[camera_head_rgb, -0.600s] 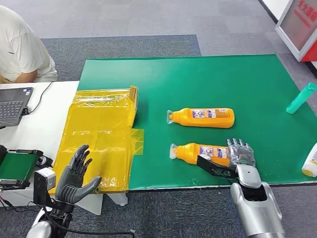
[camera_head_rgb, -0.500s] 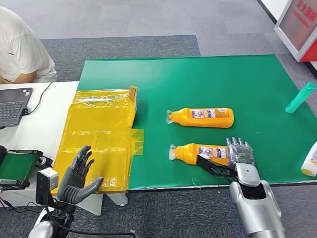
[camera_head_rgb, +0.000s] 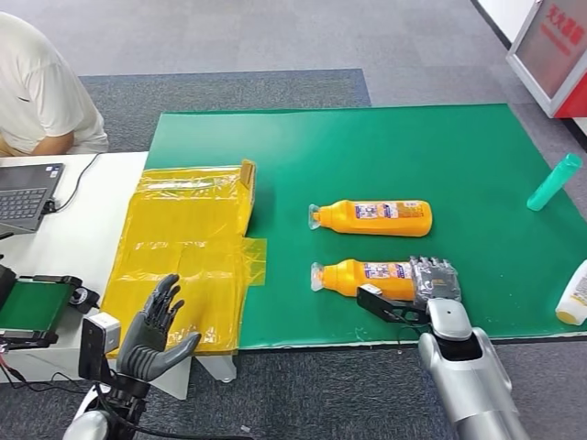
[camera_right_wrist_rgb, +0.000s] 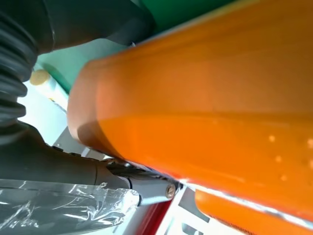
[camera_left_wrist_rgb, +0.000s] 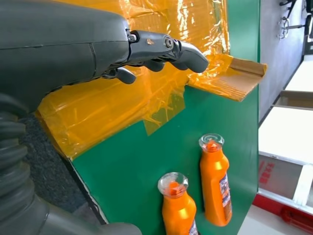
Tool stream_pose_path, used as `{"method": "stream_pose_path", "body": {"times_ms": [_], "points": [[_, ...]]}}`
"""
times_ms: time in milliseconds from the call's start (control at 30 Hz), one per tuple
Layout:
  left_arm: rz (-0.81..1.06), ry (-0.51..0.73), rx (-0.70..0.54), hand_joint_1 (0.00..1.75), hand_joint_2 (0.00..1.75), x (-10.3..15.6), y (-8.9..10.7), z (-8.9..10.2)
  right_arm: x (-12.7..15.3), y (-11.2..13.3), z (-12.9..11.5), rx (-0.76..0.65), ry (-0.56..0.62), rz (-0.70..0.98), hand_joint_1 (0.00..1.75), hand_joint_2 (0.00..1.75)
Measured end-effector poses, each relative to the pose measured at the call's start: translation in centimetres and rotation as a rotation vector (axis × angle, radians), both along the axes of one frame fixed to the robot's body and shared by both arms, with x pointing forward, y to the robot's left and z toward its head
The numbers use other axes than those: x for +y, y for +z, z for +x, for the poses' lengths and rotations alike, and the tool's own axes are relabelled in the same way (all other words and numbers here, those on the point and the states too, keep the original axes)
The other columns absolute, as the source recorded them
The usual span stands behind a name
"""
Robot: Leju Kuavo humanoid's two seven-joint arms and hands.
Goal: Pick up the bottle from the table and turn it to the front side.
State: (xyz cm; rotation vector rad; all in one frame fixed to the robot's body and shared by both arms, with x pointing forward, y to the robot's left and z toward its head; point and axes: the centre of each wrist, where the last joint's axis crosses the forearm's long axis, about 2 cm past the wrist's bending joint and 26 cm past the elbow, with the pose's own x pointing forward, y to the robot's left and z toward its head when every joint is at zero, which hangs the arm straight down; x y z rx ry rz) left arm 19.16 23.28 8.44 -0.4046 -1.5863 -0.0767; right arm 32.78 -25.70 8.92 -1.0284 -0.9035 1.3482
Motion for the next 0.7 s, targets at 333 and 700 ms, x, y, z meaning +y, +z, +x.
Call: {"method": "stream_pose_path", "body": {"times_ms": [333,700], "points": [[-0.001,-0.001,0.01,0.0,1.75,0.1,-0.2,-0.1,0.0,0.0,0.5,-0.013,0.022,0.005,1.75,1.75],[-0.009,0.021,0.004,0.0,1.75,0.3,-0.2,-0.1,0.5,0.5,-1.0,-0.077,0.07,0.363,1.75,1.75]]}}
